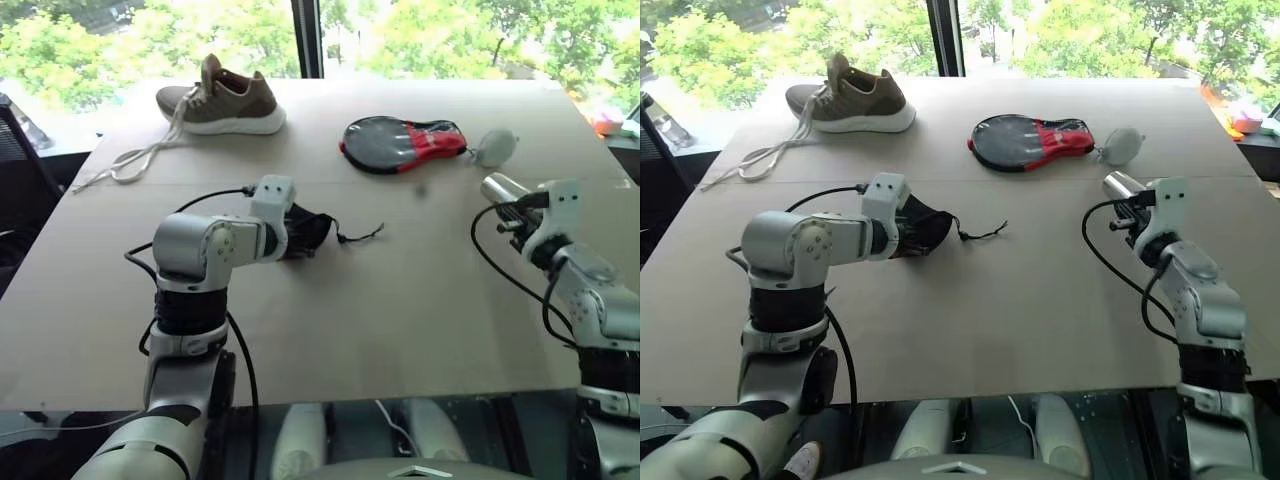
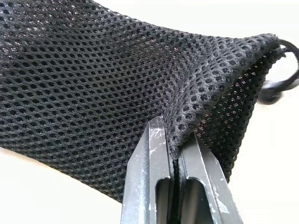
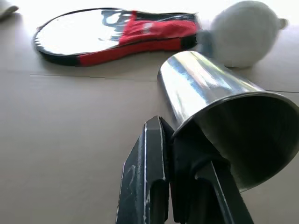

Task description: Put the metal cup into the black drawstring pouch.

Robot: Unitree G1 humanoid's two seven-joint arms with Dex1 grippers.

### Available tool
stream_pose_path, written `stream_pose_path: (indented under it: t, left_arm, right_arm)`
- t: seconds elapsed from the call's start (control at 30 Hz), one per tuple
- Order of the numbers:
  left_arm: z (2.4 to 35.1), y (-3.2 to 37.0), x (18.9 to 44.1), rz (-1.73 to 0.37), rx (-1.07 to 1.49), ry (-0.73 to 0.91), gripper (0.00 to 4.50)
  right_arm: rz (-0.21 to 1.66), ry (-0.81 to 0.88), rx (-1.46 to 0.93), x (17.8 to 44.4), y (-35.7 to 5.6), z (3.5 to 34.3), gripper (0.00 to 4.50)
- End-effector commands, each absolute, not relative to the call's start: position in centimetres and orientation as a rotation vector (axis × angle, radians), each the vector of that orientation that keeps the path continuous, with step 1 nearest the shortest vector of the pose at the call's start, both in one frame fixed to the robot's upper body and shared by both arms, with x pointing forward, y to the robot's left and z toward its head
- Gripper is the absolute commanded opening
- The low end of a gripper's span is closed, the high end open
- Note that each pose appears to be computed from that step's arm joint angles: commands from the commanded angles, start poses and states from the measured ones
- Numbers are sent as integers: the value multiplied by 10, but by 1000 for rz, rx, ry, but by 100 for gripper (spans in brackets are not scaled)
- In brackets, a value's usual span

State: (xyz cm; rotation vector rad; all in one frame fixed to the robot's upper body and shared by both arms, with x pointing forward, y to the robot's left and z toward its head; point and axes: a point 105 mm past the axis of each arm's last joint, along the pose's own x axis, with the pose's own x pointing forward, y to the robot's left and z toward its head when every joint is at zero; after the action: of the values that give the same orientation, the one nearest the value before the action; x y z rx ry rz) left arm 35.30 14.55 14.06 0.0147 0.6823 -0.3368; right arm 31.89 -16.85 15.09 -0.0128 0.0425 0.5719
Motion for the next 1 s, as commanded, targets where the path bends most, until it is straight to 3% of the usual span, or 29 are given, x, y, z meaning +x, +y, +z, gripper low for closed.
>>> stream_pose_path:
  t: [0.03, 0.17, 0.5, 0.77, 1.0]
  left_arm:
    - [155, 137, 353, -417, -18, 604, 0]
    - [155, 134, 348, -473, -73, 622, 0]
    - [153, 131, 342, -523, -72, 666, 0]
    - [157, 124, 341, -546, -69, 642, 0]
    - [156, 115, 334, -583, -63, 626, 0]
  right_arm:
    - [859, 6, 30, 274, -114, 167, 7]
    - [1014, 21, 80, 254, -73, 159, 7]
    - [1182, -15, 178, 270, -23, 155, 7]
    - [1206, 4, 167, 287, -11, 142, 7]
    - [1128, 71, 3, 300, -11, 110, 7]
